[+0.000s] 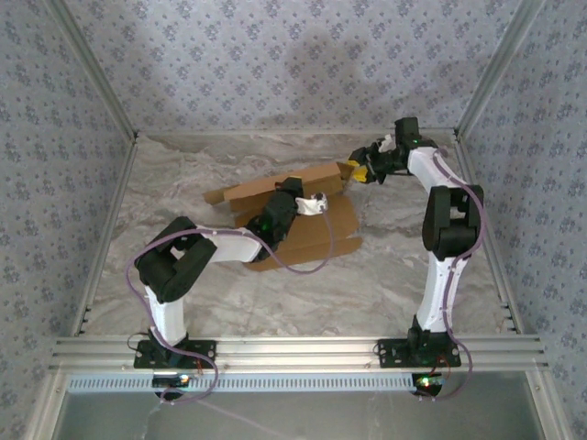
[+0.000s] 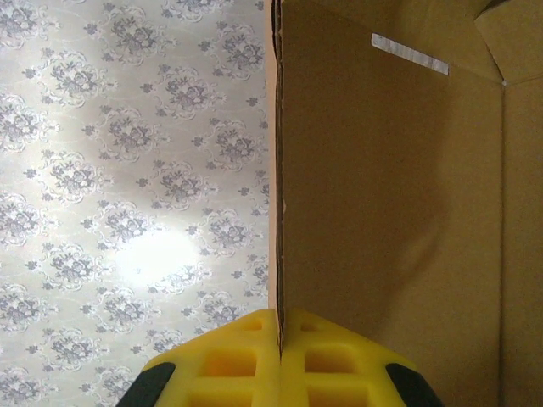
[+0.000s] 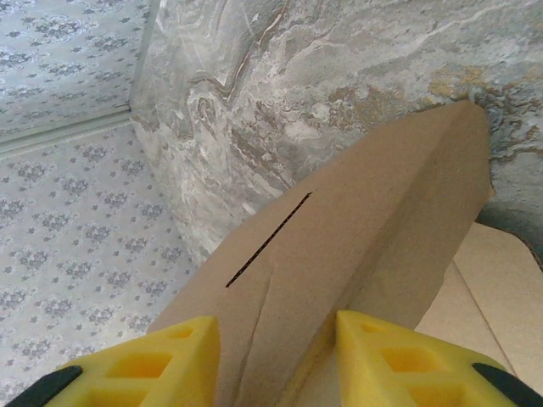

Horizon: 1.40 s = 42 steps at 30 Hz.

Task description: Fold the paper box

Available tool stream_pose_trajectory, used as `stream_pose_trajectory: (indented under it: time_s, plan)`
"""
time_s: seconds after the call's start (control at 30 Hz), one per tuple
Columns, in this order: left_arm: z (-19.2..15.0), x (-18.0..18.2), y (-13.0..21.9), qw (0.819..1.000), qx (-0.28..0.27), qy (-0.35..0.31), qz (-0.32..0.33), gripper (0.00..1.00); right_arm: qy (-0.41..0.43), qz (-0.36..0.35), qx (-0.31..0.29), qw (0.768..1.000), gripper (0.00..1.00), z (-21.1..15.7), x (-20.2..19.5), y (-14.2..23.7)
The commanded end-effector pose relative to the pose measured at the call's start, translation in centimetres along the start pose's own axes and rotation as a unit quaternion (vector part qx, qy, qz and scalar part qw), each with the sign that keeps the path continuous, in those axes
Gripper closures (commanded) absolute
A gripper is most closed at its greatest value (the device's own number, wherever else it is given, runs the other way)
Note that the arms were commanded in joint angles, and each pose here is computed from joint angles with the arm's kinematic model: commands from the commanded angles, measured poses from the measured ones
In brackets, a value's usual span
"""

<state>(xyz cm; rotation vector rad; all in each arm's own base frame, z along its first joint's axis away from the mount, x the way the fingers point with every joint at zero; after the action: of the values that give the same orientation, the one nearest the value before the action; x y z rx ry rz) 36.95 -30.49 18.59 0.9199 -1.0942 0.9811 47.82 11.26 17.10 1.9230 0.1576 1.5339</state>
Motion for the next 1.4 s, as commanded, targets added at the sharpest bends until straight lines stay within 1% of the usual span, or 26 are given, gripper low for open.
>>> stream_pose_trajectory:
  time_s: [0.0, 0.1, 0.23, 0.5, 0.57, 0.7, 0.83, 0.97, 1.0, 1.1, 1.13, 1.2, 1.23, 1.27, 1.3, 1.33, 1.37]
  plan:
    - [-0.7, -1.5, -0.4, 0.999, 0.012, -0.005, -0.036, 1.0, -0.04, 0.019, 0.068, 0.997, 0.58, -1.6, 0.5, -1.2]
    - [-0.7, -1.4, -0.4, 0.999, 0.012, -0.005, -0.036, 1.0, -0.049, 0.018, 0.066, 0.996, 0.58, -1.3, 0.3, -0.6]
    - [-0.9, -1.4, -0.4, 0.999, 0.014, -0.003, -0.037, 1.0, -0.046, 0.025, 0.065, 0.996, 0.57, -1.1, 1.3, 0.3]
    - [-1.0, -1.7, -0.5, 0.999, 0.014, -0.008, -0.044, 1.0, -0.063, 0.049, 0.057, 0.995, 0.56, -1.1, 3.3, 0.4]
    - [-1.0, -1.7, -0.5, 0.999, 0.015, -0.008, -0.044, 1.0, -0.076, 0.05, 0.062, 0.994, 0.56, -1.4, 3.3, -0.1]
    - [-1.0, -1.8, -0.5, 0.999, 0.015, -0.008, -0.045, 1.0, -0.092, 0.058, 0.056, 0.993, 0.56, -1.6, 3.4, -1.0]
    - [-1.0, -1.8, -0.6, 0.999, 0.016, -0.004, -0.047, 1.0, -0.097, 0.069, 0.052, 0.991, 0.57, -2.4, 4.4, -0.7]
    - [-1.1, -1.9, -0.6, 0.999, 0.016, -0.005, -0.051, 1.0, -0.099, 0.078, 0.045, 0.991, 0.59, -3.6, 4.5, -0.1]
    - [-1.2, -1.9, -0.6, 0.998, 0.017, -0.005, -0.052, 1.0, -0.089, 0.072, 0.037, 0.993, 0.59, -3.7, 4.4, 0.7]
    - [-1.6, -2.3, -0.3, 0.998, 0.01, -0.012, -0.065, 1.0, -0.016, 0.008, -0.021, 1.0, 0.55, -3.4, 3.6, 4.3]
    - [-1.8, -2.4, -0.2, 0.998, 0.007, -0.014, -0.067, 1.0, 0.03, -0.02, -0.059, 0.998, 0.54, -3.0, 3.5, 6.1]
    - [-2.0, -2.3, 0.0, 0.998, 0.004, -0.014, -0.067, 1.0, 0.091, -0.037, -0.118, 0.988, 0.54, -2.9, 3.7, 8.6]
    - [-2.1, -2.3, 0.2, 0.997, 0.001, -0.015, -0.069, 1.0, 0.129, -0.037, -0.159, 0.978, 0.54, -2.7, 4.0, 9.9]
    - [-2.1, -2.2, 0.3, 0.998, -0.002, -0.016, -0.069, 1.0, 0.185, -0.048, -0.198, 0.961, 0.54, -2.6, 4.1, 10.9]
    - [-2.2, -2.1, 0.4, 0.997, -0.006, -0.017, -0.069, 1.0, 0.236, -0.065, -0.223, 0.943, 0.54, -3.0, 4.0, 11.6]
    - [-2.2, -2.0, 0.5, 0.997, -0.009, -0.017, -0.069, 1.0, 0.304, -0.085, -0.249, 0.916, 0.54, -3.5, 4.2, 12.1]
    - [-2.2, -1.9, 0.6, 0.997, -0.012, -0.018, -0.068, 1.0, 0.377, -0.102, -0.263, 0.882, 0.53, -4.3, 4.0, 12.2]
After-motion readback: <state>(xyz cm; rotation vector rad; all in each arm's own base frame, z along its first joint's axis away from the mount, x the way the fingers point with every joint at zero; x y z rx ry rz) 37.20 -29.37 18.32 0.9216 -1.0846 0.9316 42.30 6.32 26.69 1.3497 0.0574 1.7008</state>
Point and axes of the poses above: each hand's point on the last joint's axis, 136 mm out from that joint toward the fingers, its own y axis back along the fingers, its own x axis along the line the jaws close on, z = x × y, the point moved 5 cm from there along y, back along the fingers, and after that the axes turned 1 degree about y, right-handed, at the moved point
